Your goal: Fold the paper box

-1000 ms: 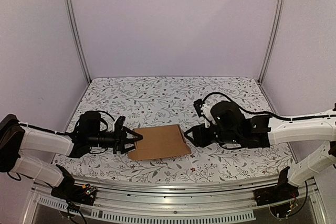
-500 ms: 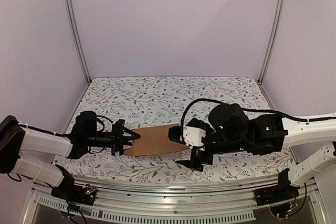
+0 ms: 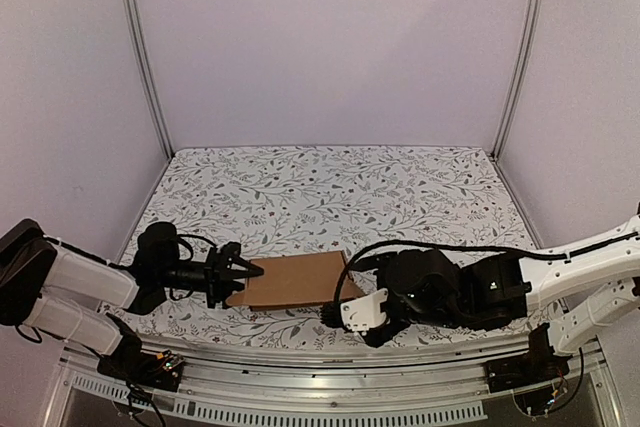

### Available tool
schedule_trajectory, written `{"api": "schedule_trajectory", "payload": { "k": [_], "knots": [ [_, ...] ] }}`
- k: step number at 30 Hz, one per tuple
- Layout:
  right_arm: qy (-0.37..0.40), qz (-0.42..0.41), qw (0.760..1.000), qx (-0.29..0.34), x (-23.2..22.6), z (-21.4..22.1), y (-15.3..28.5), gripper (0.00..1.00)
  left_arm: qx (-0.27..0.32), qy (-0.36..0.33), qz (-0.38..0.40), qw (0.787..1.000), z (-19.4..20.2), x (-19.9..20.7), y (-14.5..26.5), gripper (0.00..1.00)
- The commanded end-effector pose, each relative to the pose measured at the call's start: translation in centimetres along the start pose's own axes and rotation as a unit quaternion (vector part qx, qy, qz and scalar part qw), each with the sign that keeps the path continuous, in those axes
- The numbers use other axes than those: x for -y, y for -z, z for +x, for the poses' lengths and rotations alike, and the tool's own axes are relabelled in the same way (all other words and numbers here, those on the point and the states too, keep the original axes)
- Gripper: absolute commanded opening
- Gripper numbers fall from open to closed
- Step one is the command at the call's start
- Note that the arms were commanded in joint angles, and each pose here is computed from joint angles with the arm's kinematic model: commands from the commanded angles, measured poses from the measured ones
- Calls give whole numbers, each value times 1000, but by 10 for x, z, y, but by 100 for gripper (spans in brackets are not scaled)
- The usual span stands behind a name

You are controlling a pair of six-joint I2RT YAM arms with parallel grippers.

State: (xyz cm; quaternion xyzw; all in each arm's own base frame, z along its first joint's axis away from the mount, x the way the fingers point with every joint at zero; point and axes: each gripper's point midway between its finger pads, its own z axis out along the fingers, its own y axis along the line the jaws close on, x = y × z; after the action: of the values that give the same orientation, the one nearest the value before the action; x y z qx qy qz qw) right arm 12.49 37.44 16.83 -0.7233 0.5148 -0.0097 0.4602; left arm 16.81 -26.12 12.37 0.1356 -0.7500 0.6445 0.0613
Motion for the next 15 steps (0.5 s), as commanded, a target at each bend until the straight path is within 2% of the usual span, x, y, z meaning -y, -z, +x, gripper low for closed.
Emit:
{"api": "schedule_trajectory", "payload": {
  "k": [1, 3, 7, 15],
  "knots": [
    [31, 59, 998, 20, 5, -6, 13, 99, -42, -19, 29, 999, 17, 17, 4, 4],
    [50, 77, 995, 30, 2, -7, 19, 99, -53, -24, 31, 998, 22, 19, 6, 4],
    [64, 112, 987, 92, 3, -18, 38, 99, -68, -34, 24, 997, 32, 19, 9, 4],
    [35, 158, 971, 174, 24, -37, 71, 99, -100, -87, 25, 991, 53, 36, 14, 4]
  ]
}}
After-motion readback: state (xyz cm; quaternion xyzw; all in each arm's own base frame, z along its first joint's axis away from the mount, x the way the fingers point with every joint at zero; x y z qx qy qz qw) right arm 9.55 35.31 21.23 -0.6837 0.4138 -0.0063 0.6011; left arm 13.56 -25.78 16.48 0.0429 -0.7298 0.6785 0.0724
